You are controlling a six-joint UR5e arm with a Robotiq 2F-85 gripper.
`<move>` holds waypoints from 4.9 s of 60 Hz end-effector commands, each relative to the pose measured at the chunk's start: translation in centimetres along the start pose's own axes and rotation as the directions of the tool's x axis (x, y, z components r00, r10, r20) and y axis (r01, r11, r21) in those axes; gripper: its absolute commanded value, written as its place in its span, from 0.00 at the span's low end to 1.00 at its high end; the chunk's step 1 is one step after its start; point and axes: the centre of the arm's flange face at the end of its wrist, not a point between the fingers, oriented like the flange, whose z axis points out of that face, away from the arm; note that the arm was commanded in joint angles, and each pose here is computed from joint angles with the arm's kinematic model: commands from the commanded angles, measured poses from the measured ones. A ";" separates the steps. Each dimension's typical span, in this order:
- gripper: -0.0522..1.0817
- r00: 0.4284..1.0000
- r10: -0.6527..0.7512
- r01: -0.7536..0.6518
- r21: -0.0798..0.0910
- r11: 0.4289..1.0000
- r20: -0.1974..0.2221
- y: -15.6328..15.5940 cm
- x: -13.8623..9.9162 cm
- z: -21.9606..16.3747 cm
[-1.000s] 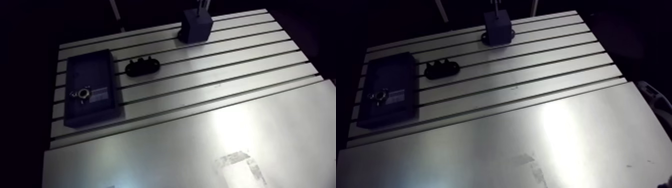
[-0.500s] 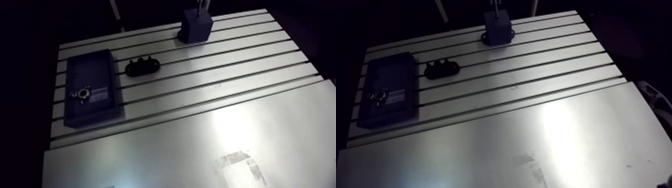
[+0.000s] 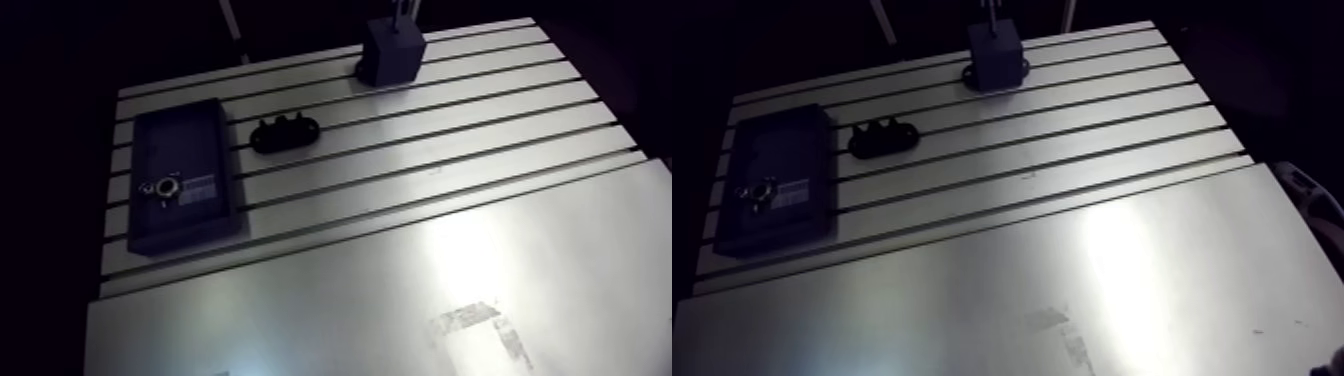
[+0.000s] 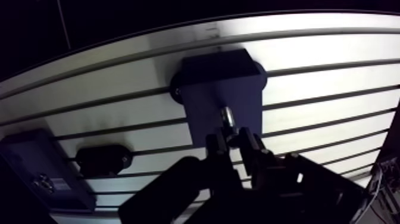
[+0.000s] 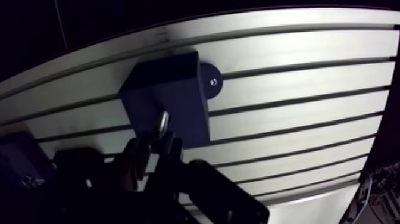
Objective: Pick up the M10 bolt and insert it into the hole until fully seated.
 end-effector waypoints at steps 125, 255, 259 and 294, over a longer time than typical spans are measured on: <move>1.00 1.000 -0.001 0.001 -0.001 1.000 0.009 0.1 -0.6 0.1; 0.15 0.999 0.001 -0.001 -0.005 1.000 0.044 0.1 -1.0 1.9; 0.05 0.999 0.001 -0.001 -0.004 1.000 0.041 0.0 -1.3 1.9; 0.05 1.000 0.006 -0.006 -0.003 1.000 0.026 0.2 -2.3 1.3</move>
